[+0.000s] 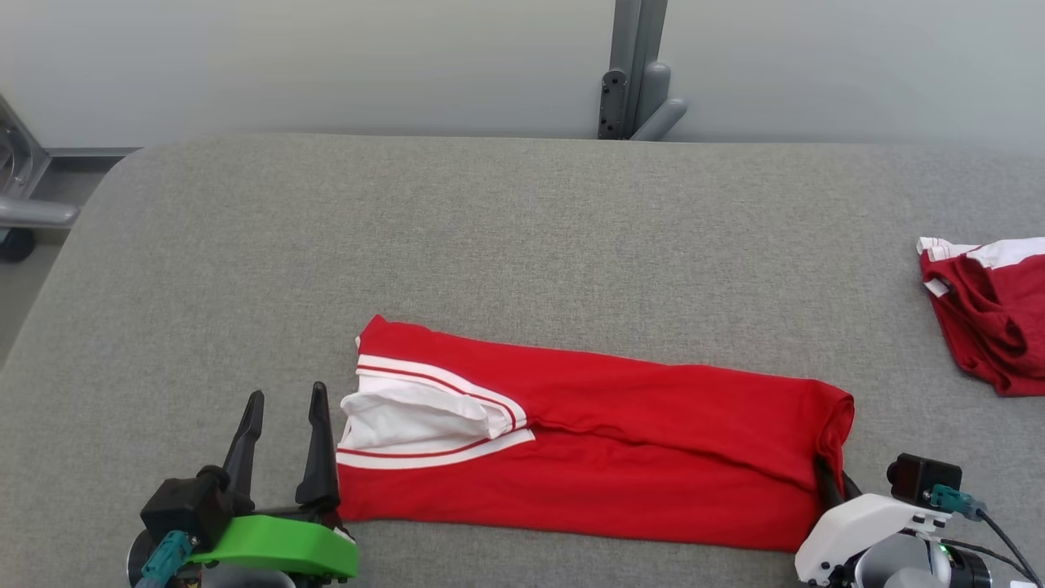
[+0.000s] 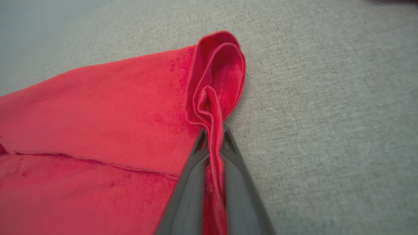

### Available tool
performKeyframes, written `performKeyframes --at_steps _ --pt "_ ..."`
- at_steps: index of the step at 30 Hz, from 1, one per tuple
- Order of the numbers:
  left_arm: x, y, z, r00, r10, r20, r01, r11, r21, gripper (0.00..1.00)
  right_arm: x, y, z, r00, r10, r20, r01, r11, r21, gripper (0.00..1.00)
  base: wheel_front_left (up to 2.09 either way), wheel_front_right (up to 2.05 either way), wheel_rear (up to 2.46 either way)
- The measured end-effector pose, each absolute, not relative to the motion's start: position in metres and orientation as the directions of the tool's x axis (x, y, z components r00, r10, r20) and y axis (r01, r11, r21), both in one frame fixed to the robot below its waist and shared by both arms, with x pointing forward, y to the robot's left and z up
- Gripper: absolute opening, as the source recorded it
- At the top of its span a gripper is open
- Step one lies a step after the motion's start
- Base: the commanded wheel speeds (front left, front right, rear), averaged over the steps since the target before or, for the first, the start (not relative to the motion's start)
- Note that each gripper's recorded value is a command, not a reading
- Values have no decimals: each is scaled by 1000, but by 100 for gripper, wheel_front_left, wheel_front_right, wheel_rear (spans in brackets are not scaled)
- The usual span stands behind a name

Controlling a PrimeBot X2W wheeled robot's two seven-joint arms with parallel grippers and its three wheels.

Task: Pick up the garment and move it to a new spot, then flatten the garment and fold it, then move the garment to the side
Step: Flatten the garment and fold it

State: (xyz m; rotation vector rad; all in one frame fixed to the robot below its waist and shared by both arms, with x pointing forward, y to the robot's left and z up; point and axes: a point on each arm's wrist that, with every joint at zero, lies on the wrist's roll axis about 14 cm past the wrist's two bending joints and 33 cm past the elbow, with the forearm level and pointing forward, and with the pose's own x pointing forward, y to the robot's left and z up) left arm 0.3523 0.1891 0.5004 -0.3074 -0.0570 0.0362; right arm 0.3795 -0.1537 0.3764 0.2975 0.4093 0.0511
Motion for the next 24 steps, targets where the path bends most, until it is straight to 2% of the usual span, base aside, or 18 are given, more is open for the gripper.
performKeyframes --at_steps 10,14,19,24 --pt "355 171 499 999 -11 48 25 953 -303 100 395 -186 420 956 83 -283 7 952 305 0 0 0 0" --pt "359 159 499 998 -47 49 60 950 -308 100 389 -235 439 963 13 -270 60 964 261 0 0 0 0" --pt "363 149 497 996 -75 45 85 948 -308 100 380 -263 448 961 -34 -275 104 965 242 0 0 0 0" --pt "367 139 494 994 -104 36 110 943 -313 100 373 -254 455 960 -9 -279 103 941 324 0 0 0 0"
